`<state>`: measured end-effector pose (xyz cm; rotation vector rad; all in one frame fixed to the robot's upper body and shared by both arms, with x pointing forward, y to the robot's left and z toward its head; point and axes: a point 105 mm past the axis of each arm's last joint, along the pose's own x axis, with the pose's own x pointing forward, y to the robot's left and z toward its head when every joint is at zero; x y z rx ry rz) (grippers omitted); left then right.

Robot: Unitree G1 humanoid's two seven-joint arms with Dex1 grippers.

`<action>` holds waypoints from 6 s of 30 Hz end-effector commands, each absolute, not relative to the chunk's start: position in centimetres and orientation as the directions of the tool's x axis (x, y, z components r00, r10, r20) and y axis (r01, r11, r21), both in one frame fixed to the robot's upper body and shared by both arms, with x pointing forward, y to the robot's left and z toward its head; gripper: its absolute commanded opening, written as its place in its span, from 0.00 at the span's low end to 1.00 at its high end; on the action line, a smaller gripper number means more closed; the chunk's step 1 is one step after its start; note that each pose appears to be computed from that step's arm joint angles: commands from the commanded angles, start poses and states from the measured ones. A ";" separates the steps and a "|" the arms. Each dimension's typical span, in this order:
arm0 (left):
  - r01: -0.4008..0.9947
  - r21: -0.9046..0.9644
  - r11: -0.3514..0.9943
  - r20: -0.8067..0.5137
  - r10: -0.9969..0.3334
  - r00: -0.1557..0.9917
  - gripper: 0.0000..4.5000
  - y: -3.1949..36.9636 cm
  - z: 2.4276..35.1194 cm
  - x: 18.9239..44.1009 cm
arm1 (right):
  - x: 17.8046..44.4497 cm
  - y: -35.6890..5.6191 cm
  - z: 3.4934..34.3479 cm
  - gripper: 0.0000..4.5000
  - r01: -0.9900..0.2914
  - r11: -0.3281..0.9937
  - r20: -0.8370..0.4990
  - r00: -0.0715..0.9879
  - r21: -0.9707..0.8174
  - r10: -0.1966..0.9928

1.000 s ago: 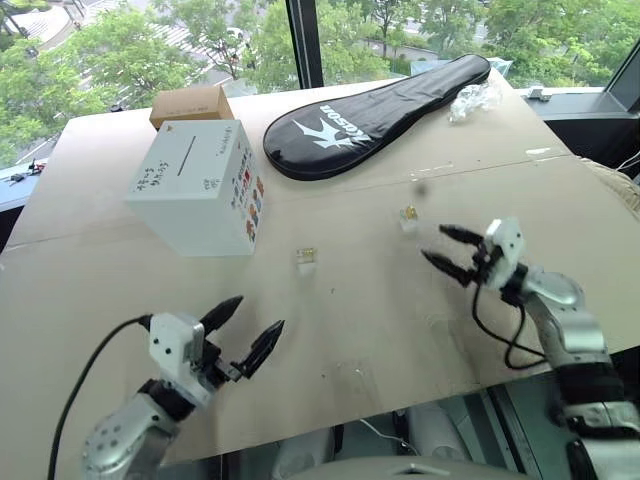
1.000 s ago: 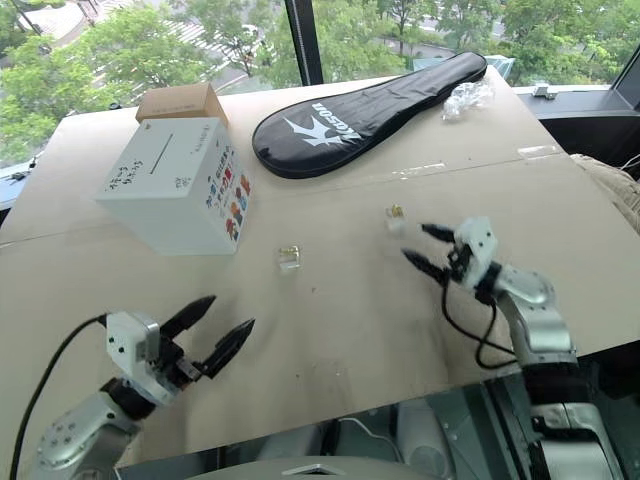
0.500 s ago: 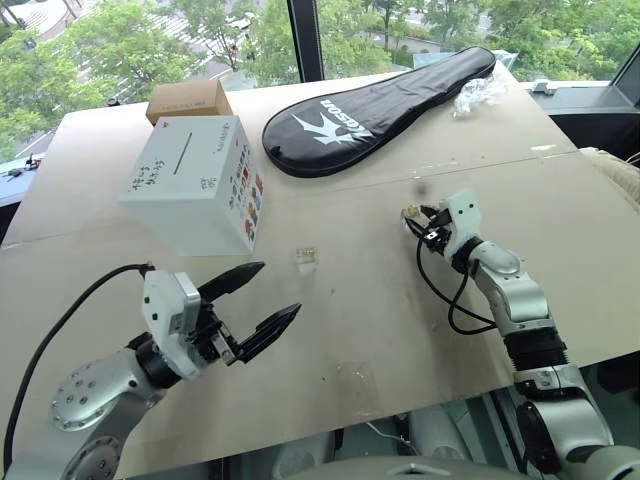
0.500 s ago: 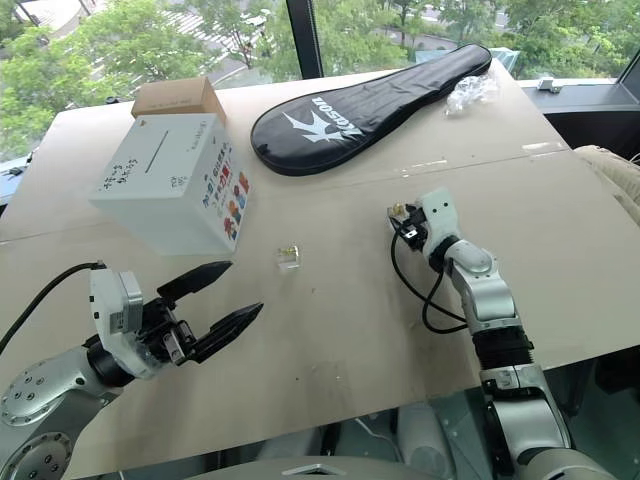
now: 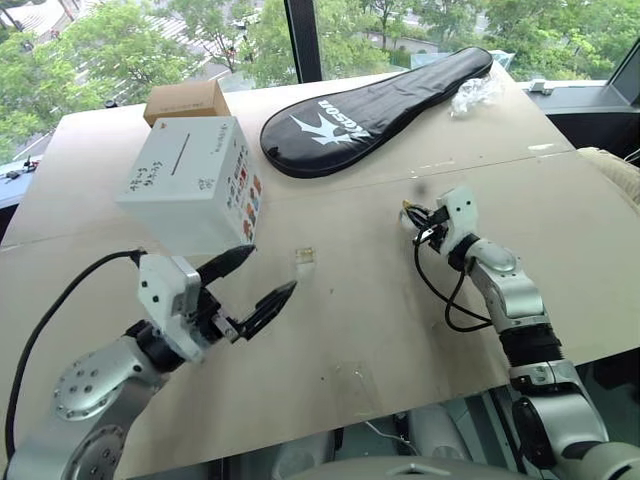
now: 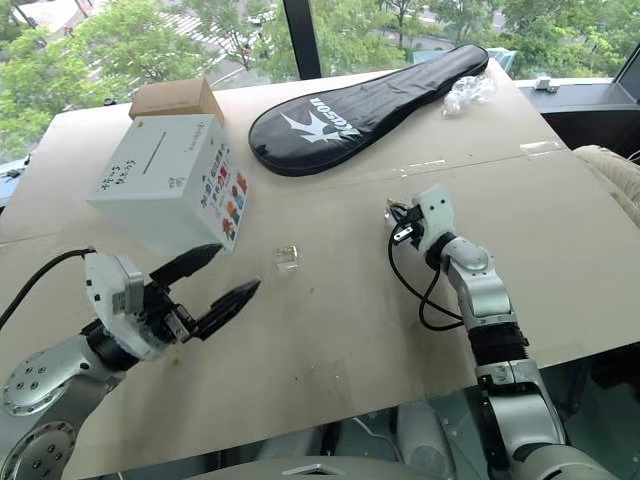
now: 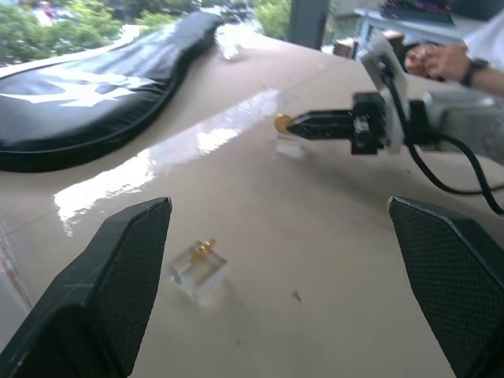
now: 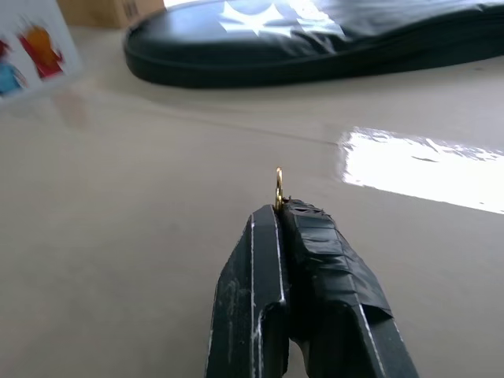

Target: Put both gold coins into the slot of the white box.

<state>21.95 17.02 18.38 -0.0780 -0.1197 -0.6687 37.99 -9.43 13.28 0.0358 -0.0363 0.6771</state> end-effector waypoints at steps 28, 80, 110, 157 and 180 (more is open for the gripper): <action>0.773 -0.627 0.100 0.610 -0.554 0.567 0.88 10.2 24.0 20.4 | 24.4 -1.7 24.2 0.00 -0.902 -0.161 0.394 0.011 0.401 0.919; -0.080 0.091 0.993 0.299 0.049 0.953 0.00 28.5 30.0 28.7 | 28.4 -4.9 27.1 0.51 -0.943 0.187 0.285 0.106 -0.275 0.953; -0.098 0.125 0.987 -0.092 0.110 0.990 0.00 28.5 21.4 32.7 | 28.9 -5.7 26.9 0.51 -0.922 0.277 0.306 0.190 -0.270 0.933; -0.028 0.025 0.999 -0.124 0.031 0.992 0.12 27.1 20.9 33.3 | 28.5 -5.1 27.4 0.52 -0.905 0.268 0.288 0.174 -0.330 0.942; 0.554 0.146 0.819 -0.026 -0.557 0.830 0.65 25.1 25.8 23.1 | 31.8 0.3 18.2 0.52 -0.909 0.260 -0.036 0.287 -0.327 0.957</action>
